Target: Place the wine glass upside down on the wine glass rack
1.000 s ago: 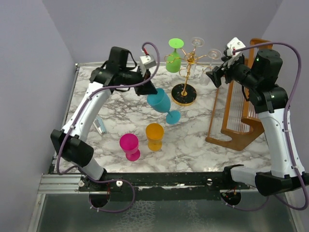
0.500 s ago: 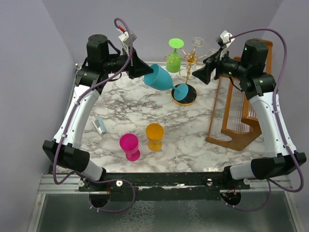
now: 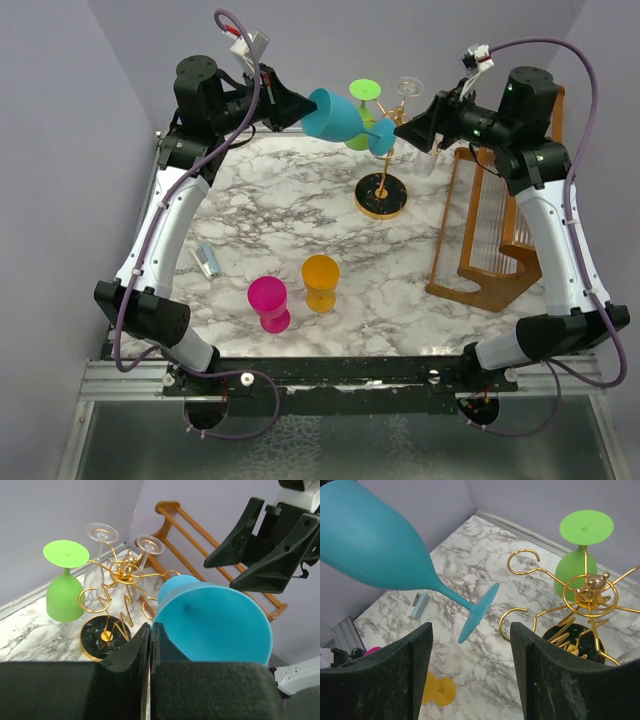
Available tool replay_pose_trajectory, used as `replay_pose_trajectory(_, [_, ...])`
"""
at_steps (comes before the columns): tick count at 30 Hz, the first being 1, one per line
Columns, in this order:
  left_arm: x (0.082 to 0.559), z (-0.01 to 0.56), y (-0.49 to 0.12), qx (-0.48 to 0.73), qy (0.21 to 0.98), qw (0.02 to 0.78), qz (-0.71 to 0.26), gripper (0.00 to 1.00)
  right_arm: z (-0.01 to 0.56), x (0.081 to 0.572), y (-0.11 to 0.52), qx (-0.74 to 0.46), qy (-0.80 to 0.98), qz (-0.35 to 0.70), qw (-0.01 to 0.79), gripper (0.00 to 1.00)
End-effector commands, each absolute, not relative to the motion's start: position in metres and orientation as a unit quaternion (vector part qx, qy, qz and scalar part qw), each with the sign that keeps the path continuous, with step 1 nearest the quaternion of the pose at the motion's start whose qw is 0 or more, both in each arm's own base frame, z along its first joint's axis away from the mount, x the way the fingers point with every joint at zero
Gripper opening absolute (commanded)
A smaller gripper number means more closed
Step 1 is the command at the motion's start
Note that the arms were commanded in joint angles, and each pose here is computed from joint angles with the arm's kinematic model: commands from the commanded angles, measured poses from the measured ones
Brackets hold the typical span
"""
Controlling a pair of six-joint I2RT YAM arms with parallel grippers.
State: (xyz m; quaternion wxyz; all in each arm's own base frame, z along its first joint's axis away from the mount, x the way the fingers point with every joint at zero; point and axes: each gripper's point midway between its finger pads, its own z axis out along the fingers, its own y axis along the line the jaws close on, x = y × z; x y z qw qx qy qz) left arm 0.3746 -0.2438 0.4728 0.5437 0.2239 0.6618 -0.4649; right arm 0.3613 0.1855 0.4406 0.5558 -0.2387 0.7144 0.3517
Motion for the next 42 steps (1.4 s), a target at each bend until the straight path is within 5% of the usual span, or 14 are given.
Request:
replay_pose_trajectory(1, [0.390,0.494,-0.236,0.193,0.650,0.582,-0.449,0.00,0.434,0.373,0.196,-0.202,0.732,0.375,0.532,0.60])
replay_pose_trajectory(42, [0.386,0.490,-0.249,0.206,0.646,0.585,-0.445,0.03,0.407,0.406,0.203,-0.141,0.760,0.368,0.517,0.01])
